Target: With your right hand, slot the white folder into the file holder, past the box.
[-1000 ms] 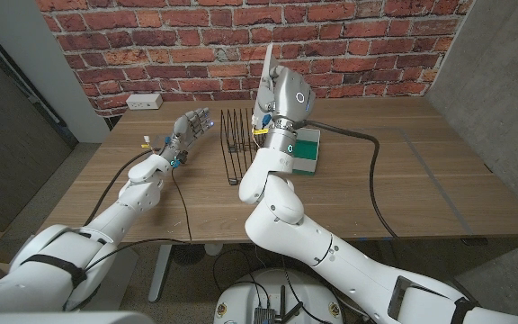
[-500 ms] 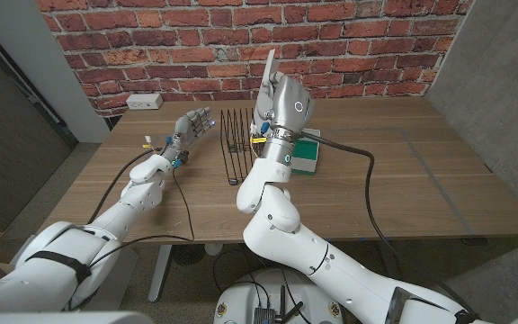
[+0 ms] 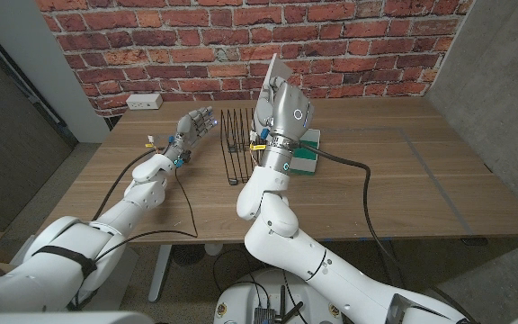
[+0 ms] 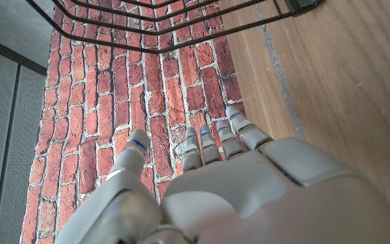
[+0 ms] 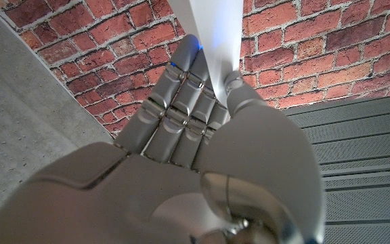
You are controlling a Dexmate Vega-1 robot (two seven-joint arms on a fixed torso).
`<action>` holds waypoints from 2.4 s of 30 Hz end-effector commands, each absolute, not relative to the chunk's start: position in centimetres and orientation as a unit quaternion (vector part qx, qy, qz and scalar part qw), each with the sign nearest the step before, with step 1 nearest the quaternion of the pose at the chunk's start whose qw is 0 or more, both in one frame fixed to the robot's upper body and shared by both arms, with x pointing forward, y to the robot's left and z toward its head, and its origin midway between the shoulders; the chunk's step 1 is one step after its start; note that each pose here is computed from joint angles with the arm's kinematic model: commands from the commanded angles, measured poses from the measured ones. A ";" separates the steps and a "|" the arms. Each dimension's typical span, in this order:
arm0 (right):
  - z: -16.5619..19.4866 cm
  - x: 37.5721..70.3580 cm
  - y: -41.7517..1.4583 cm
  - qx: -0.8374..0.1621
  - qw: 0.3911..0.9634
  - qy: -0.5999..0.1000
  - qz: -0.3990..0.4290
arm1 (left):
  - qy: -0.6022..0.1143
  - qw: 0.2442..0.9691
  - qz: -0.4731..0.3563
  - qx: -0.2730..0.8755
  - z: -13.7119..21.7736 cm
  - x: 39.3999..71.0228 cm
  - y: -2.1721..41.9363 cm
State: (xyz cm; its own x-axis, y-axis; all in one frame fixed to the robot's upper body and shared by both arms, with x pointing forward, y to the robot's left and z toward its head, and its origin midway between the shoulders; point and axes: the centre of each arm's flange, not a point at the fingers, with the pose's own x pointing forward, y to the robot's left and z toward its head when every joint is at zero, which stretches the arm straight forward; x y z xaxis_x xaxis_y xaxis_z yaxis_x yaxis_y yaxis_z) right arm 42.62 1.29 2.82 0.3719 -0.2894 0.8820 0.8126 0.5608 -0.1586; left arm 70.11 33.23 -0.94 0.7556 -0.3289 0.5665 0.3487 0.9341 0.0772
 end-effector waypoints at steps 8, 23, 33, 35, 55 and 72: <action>1.0 44.2 0.5 -0.308 0.765 -0.446 -0.349 | -0.300 0.935 -0.188 -0.014 -0.7 70.1 32.6; 0.2 44.8 0.6 -0.316 0.766 -0.444 -0.341 | -0.299 0.936 -0.186 -0.013 -0.8 69.9 32.5; -0.1 45.6 0.8 -0.321 0.769 -0.440 -0.336 | -0.301 0.935 -0.188 -0.016 -1.1 69.8 32.5; -0.2 45.7 0.8 -0.320 0.770 -0.438 -0.337 | -0.300 0.935 -0.187 -0.016 -1.1 69.8 32.5; -1.0 46.2 0.6 -0.325 0.773 -0.429 -0.335 | -0.302 0.935 -0.185 -0.019 -1.5 69.4 32.6; -1.1 47.3 0.6 -0.330 0.772 -0.430 -0.333 | -0.304 0.935 -0.182 -0.021 -1.6 69.1 32.8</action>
